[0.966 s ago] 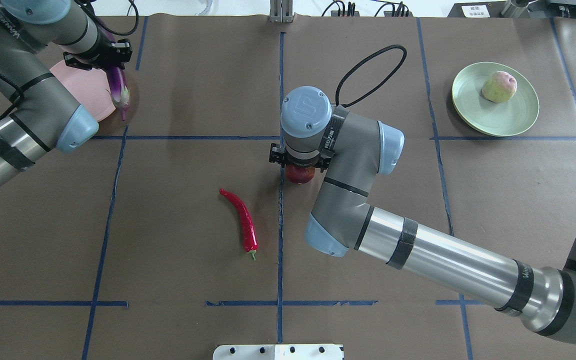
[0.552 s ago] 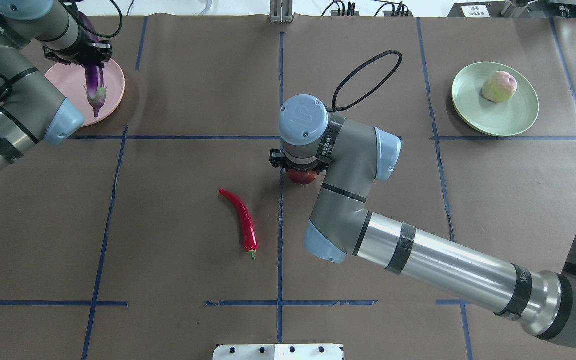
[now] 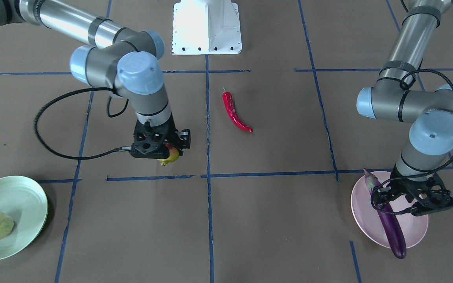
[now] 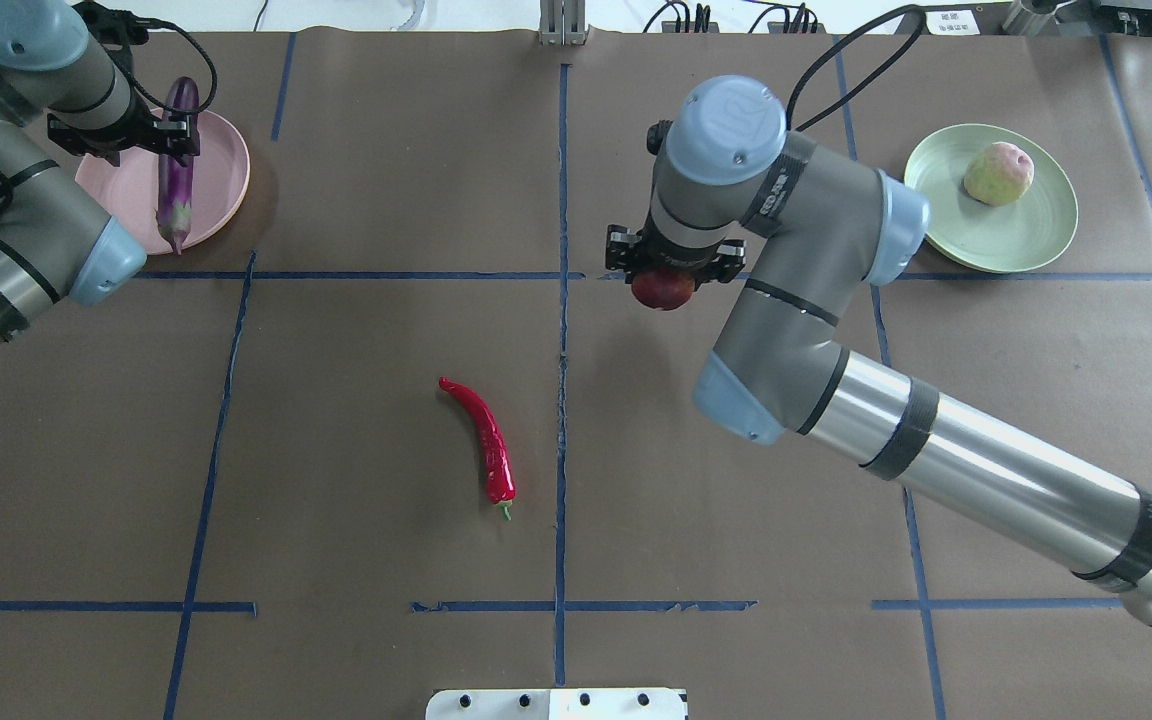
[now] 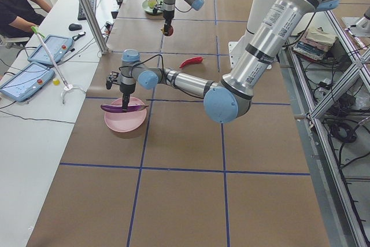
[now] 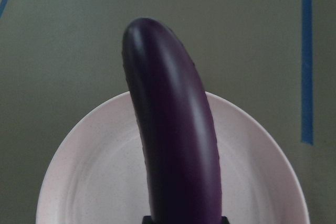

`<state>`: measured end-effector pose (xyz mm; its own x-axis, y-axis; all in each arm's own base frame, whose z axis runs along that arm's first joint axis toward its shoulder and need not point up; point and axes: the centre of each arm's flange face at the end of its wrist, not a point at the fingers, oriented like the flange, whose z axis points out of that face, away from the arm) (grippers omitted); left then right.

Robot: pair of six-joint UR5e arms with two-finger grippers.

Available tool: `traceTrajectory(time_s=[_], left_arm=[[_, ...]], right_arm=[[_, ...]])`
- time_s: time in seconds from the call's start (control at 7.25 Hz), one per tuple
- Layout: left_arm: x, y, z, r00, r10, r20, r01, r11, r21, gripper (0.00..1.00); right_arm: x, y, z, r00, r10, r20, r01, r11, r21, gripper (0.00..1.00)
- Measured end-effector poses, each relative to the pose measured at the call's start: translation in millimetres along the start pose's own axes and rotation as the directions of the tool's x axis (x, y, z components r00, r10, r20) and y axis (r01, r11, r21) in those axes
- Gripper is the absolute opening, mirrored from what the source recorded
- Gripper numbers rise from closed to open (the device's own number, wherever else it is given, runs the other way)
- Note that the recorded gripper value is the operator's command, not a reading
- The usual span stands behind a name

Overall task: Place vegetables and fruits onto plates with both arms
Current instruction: 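Lower the eggplant onto the pink plate while the right gripper lifts the pomegranate, then release the eggplant while the right gripper sets the pomegranate on the green plate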

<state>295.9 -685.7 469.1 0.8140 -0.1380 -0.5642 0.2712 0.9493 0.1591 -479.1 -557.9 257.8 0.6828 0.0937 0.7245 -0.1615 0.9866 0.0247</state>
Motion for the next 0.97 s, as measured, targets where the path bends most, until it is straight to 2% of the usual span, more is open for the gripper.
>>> traceTrajectory(time_s=[0.14, 0.28, 0.55, 0.69, 0.83, 0.97], left_arm=[[14, 6, -8, 1.0, -0.007, -0.025, 0.007, 1.0, 0.004, 1.0], [36, 21, -15, 0.997, -0.04, -0.062, 0.039, 0.999, -0.009, 1.0], [85, 58, -26, 0.983, -0.133, -0.126, 0.127, 0.99, -0.057, 1.0], [113, 79, -35, 0.972, -0.176, -0.157, 0.165, 0.983, -0.08, 1.0], [143, 103, -48, 0.962, -0.195, -0.193, 0.178, 0.979, -0.103, 1.0], [175, 133, -66, 0.948, -0.217, -0.233, 0.19, 0.973, -0.132, 1.0]], right_arm=[[51, -30, -5, 0.998, -0.059, -0.022, 0.059, 0.998, 0.005, 0.02], [111, -57, -4, 0.987, -0.144, -0.066, 0.145, 0.989, 0.002, 0.02], [210, -102, 3, 0.955, -0.255, -0.151, 0.253, 0.967, -0.031, 0.03], [251, -120, 7, 0.938, -0.291, -0.186, 0.285, 0.957, -0.058, 0.08], [286, -133, 12, 0.923, -0.323, -0.211, 0.311, 0.946, -0.087, 0.19], [314, -137, 18, 0.913, -0.339, -0.229, 0.321, 0.941, -0.112, 0.51]])
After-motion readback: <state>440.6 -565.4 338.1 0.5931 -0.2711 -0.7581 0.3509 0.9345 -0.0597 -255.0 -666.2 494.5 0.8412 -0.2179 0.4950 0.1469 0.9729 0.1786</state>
